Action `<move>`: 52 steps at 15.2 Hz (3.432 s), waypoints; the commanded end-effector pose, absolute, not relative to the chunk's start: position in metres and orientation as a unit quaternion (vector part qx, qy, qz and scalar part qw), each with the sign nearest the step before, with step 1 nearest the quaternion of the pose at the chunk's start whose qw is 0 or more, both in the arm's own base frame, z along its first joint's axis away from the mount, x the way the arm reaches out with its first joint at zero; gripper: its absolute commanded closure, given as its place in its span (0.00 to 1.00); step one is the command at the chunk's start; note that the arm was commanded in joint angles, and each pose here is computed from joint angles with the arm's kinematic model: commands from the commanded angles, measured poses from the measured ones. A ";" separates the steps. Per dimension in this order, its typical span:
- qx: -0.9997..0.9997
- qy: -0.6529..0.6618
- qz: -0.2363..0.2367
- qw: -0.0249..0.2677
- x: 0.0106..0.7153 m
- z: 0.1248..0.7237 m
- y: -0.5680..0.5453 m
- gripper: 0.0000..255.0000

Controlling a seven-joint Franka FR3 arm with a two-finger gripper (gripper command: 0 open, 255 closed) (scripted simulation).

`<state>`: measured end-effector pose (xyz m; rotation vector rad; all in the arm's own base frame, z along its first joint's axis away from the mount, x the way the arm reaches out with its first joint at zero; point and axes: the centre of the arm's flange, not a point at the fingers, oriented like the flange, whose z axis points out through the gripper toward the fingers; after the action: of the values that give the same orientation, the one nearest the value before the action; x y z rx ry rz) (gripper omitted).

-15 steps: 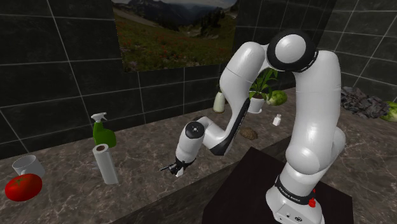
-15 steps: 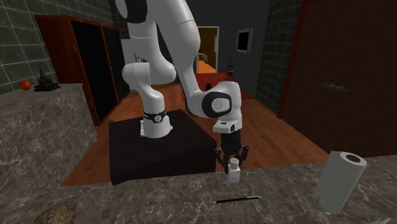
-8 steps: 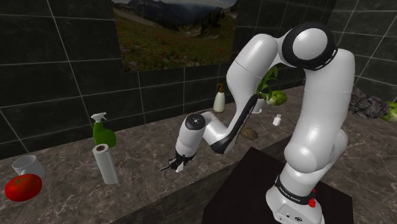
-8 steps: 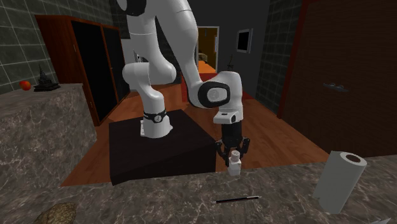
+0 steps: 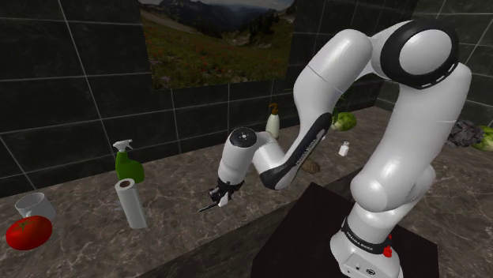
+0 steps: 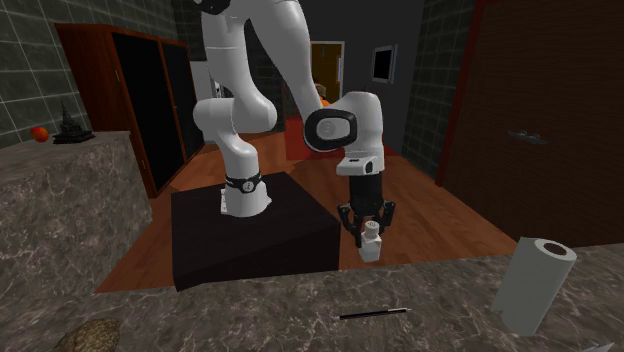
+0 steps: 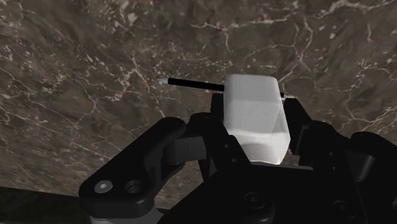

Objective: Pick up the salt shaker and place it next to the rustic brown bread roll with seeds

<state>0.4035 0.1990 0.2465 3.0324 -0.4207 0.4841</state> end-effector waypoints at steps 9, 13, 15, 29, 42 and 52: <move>0.978 -0.137 0.155 0.020 0.404 0.299 0.198 1.00; 0.978 -0.137 0.155 0.020 0.400 0.311 0.186 1.00; 0.978 -0.137 0.155 0.020 0.391 0.311 0.161 1.00; 0.978 -0.137 0.155 0.020 0.328 0.312 -0.013 1.00; 0.990 -0.106 0.071 0.055 0.362 0.343 -0.035 0.00; 0.991 -0.058 -0.054 0.106 0.423 0.333 -0.027 0.00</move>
<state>0.4245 -0.0251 0.3385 2.9203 -0.1717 -0.1578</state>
